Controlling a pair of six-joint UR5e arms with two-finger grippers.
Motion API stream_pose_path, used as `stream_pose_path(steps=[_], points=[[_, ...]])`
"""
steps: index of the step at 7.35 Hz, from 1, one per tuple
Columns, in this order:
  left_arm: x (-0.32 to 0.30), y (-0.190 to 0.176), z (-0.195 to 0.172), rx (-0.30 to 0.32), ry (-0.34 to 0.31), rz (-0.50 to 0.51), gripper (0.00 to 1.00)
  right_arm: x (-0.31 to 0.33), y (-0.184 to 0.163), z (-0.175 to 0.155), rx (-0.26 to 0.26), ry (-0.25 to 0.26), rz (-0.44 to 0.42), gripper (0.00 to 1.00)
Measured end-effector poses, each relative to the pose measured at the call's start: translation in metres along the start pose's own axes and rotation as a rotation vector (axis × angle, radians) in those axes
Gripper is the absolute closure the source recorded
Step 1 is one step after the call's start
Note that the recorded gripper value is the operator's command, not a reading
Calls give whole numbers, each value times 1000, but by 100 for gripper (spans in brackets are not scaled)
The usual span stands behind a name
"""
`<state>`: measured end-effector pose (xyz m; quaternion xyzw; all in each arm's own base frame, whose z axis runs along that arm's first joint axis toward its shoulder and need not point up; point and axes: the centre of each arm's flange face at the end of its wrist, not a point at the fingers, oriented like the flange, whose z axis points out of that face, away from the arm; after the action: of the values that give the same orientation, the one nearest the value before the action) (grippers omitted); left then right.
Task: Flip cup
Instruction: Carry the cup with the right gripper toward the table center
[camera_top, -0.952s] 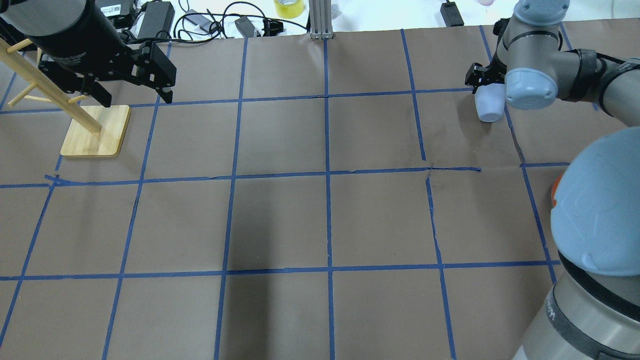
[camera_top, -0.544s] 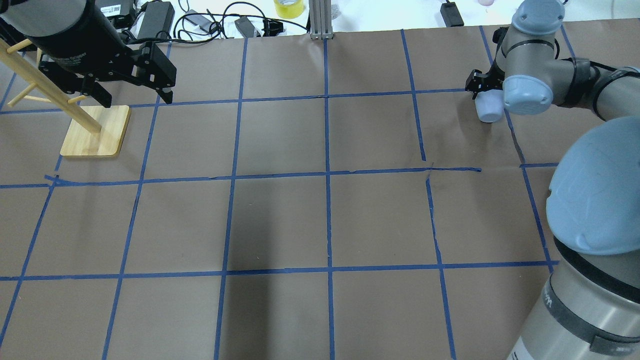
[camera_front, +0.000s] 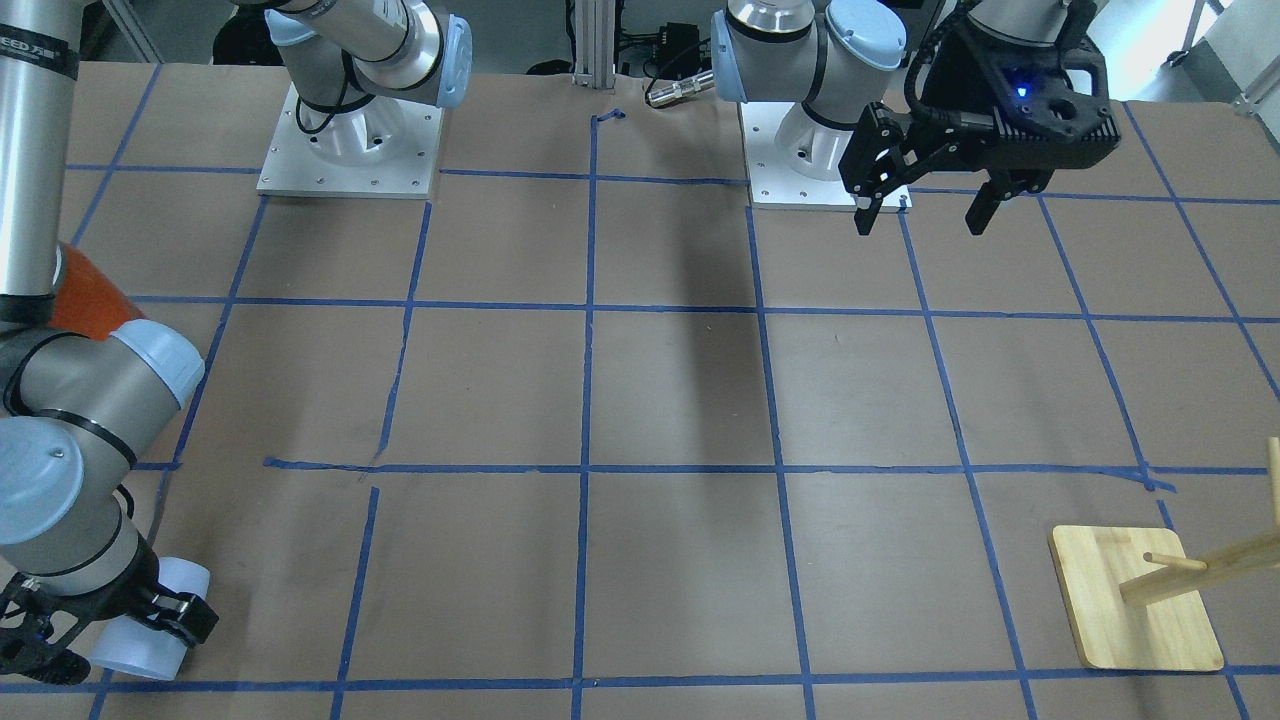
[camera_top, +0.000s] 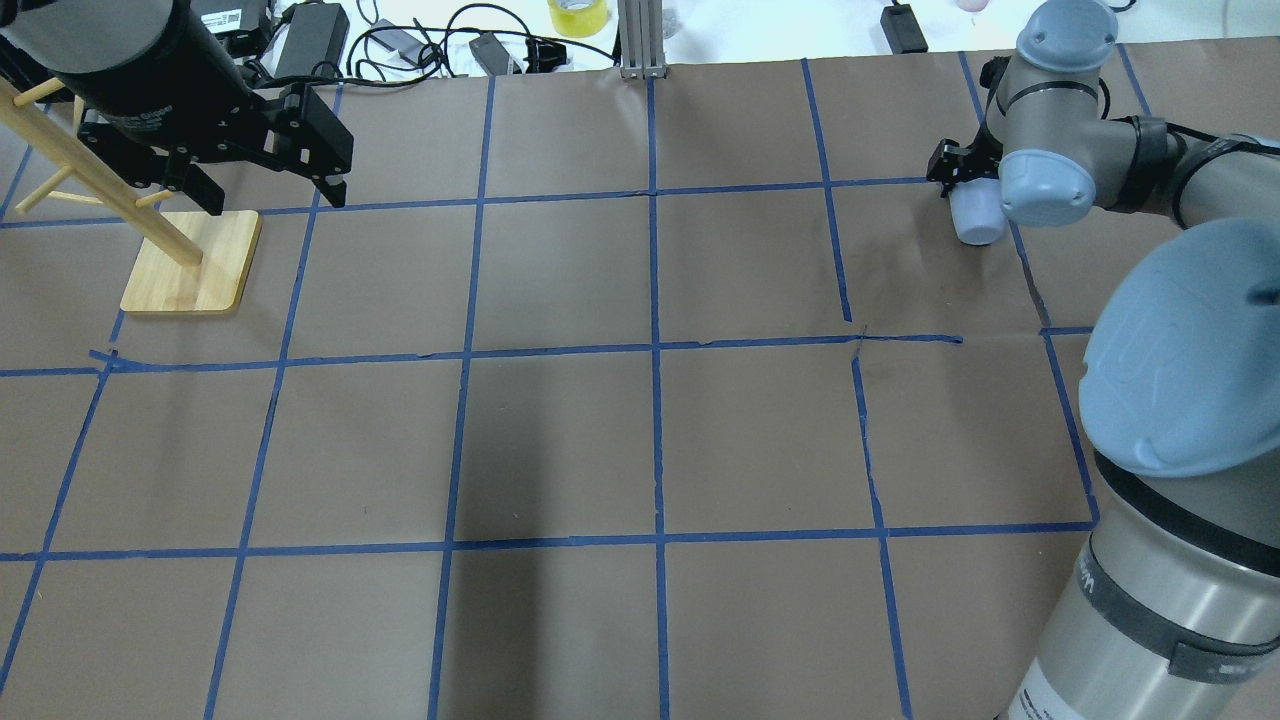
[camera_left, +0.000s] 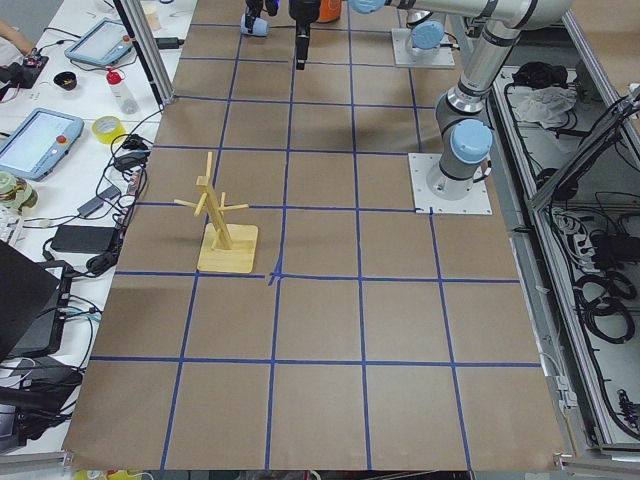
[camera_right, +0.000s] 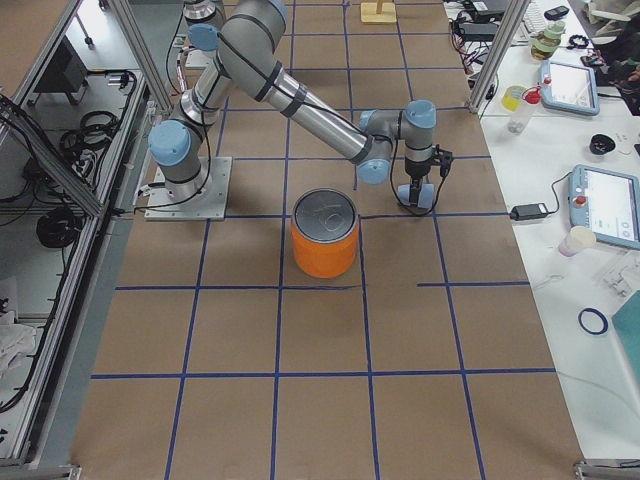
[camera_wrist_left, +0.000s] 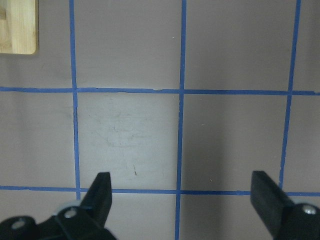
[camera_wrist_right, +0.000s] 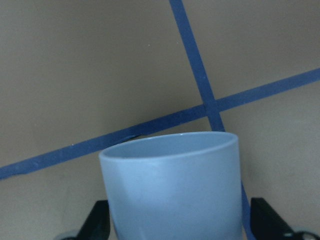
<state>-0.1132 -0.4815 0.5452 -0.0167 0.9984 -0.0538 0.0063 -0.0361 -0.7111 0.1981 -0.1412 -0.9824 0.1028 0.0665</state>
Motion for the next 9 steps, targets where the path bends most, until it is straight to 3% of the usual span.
stream_pose_path(steps=[1,3,5,7,9], points=[[0,0,0,0,0,0,0,0,-2,-2,6,-1,1,100],[0,0,0,0,-1,0,0,-1,-4,-8,14,-13,-13,100],[0,0,0,0,-1,0,0,-12,-7,-40,58,-53,-131,100],[0,0,0,0,-1,0,0,-83,11,-82,115,-78,-429,100],[0,0,0,0,0,0,0,-186,57,-107,149,-109,-758,100]])
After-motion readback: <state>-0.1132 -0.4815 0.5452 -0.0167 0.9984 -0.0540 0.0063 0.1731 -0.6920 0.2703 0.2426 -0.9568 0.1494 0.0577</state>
